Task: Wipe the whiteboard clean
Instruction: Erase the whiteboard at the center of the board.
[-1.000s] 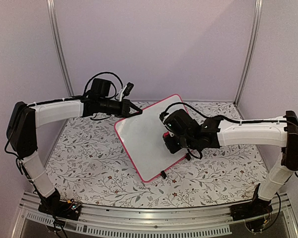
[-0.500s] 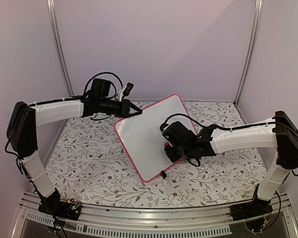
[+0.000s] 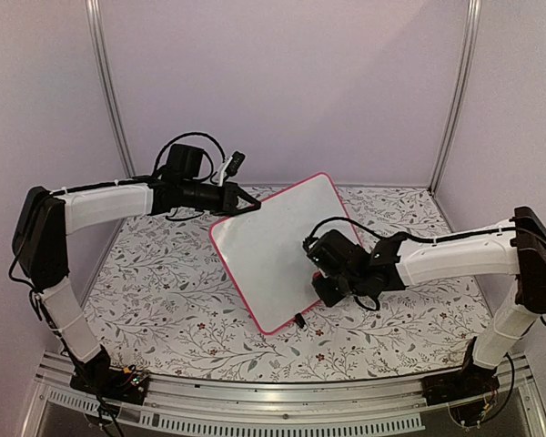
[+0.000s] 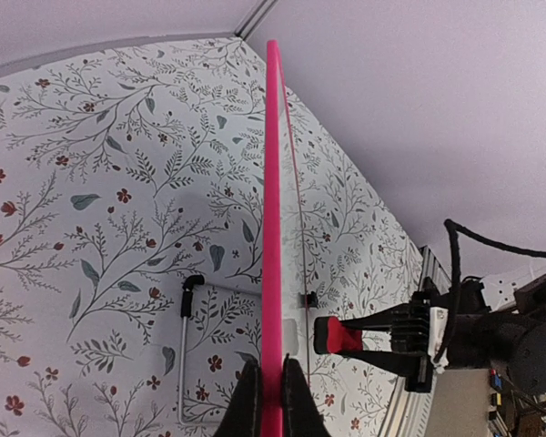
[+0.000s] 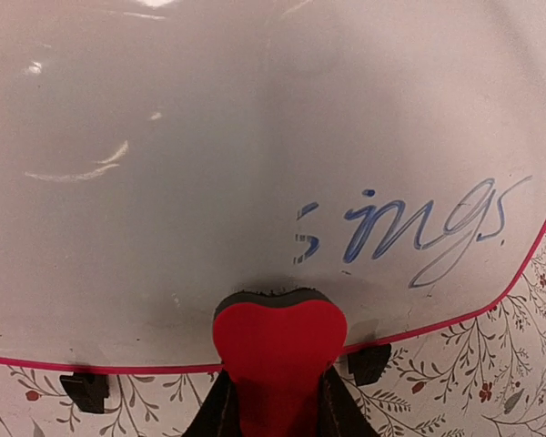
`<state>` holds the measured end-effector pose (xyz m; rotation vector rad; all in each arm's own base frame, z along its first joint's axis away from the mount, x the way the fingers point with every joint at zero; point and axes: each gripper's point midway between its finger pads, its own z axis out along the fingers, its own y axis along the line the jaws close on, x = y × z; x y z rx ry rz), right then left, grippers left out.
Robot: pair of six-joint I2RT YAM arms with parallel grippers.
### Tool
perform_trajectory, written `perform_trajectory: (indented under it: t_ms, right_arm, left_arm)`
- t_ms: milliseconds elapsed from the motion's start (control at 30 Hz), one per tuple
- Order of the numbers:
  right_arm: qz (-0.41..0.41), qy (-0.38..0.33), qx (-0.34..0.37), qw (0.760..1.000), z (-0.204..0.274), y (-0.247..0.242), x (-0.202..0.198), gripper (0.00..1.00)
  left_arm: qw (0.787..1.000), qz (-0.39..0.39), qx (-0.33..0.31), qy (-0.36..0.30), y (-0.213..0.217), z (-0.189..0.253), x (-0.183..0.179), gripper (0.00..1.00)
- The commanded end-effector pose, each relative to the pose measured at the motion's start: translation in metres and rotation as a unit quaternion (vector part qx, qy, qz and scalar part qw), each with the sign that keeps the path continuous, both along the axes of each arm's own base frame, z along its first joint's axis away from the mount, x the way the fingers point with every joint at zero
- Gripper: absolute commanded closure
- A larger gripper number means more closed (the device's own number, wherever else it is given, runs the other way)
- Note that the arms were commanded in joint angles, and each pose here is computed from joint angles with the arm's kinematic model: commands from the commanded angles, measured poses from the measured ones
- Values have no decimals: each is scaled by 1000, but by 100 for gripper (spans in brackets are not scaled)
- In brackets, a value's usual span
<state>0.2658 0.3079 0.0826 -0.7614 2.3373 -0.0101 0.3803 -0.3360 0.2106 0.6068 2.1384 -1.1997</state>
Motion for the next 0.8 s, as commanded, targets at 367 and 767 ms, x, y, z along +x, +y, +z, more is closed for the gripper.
perform_trajectory:
  t_ms: [367, 767]
  right_arm:
    - [-10, -63, 55, 996, 53, 16, 51, 100]
    - [-3, 4, 38, 999, 6, 4, 31, 100]
  left_arm:
    - [1000, -3, 28, 5, -8, -23, -4, 100]
    - [1000, -1, 28, 7, -6, -23, -2, 100]
